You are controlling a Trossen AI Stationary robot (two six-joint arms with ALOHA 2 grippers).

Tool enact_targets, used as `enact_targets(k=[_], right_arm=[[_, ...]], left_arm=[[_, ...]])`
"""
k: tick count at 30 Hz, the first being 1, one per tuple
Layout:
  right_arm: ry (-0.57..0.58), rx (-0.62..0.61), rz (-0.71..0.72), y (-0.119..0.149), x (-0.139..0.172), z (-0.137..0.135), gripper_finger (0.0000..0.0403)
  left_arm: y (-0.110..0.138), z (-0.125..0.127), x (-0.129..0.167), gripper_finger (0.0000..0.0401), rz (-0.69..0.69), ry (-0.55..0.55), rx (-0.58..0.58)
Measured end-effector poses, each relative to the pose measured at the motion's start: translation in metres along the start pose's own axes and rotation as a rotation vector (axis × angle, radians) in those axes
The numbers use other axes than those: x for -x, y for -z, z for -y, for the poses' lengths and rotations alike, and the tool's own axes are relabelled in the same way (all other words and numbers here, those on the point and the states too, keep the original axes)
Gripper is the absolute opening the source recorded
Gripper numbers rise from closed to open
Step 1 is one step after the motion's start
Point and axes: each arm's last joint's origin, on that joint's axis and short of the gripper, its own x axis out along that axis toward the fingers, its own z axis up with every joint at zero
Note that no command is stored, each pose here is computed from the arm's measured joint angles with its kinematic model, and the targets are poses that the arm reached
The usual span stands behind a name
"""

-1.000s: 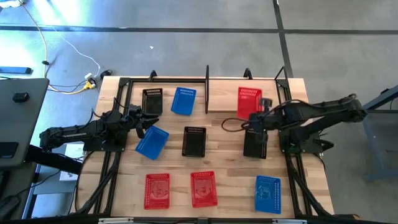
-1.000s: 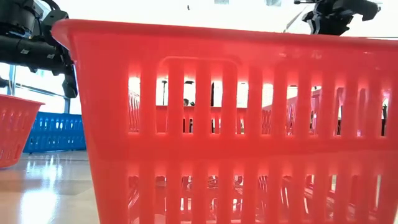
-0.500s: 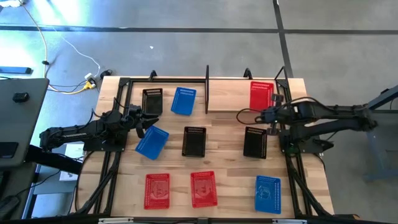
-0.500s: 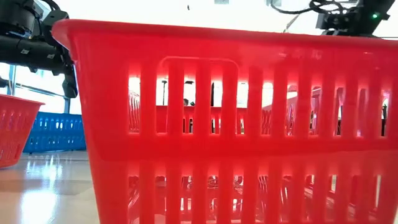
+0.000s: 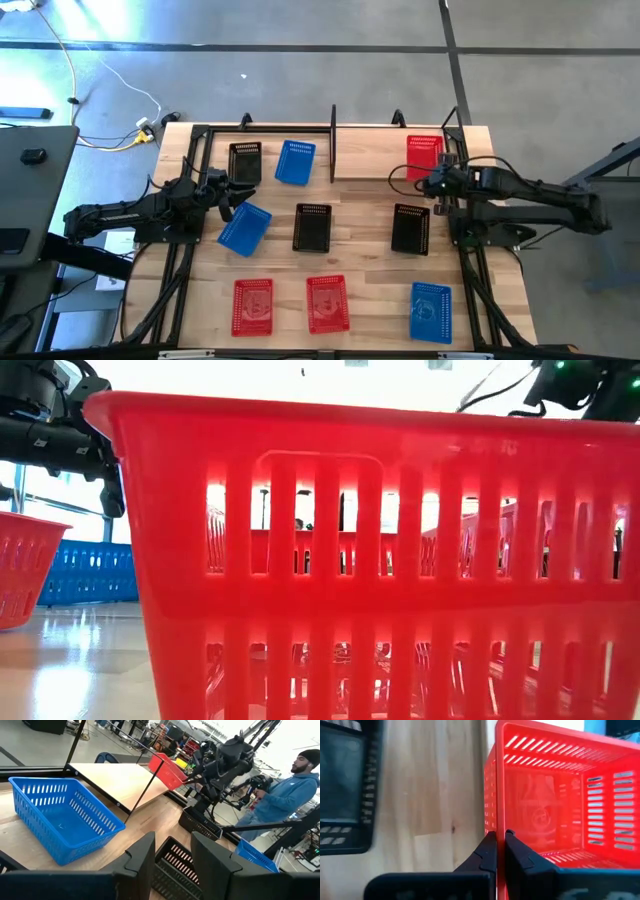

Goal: Stack baskets on shelf by color
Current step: Put the top red bin on the shelf

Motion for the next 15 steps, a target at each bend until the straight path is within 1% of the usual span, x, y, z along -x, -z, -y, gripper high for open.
enact_targets(k=[2,7,10,12,15], right_arm=[[0.016,0.0,-0.012,0.002,-0.004,0.003,0.0],[0.009,-0.016,-0.056,0.009,-0.012,0.008,0.0],[0.02,-0.06,-0.054,0.01,-0.014,0.013,0.0],[0.03,-0.067,-0.06,0.012,-0.015,0.016,0.0],[-0.016,-0.046,-0.032,0.013,-0.016,0.018,0.0]], left_arm=[[0.0,0.0,0.0,0.0115,0.0,0.0,0.0],[0.0,0.0,0.0,0.0115,0.0,0.001,0.001],[0.0,0.0,0.0,0.0115,-0.001,0.002,0.002],[0.0,0.0,0.0,0.0115,-0.001,0.002,0.003],[0.0,0.0,0.0,0.0115,-0.001,0.002,0.003]])
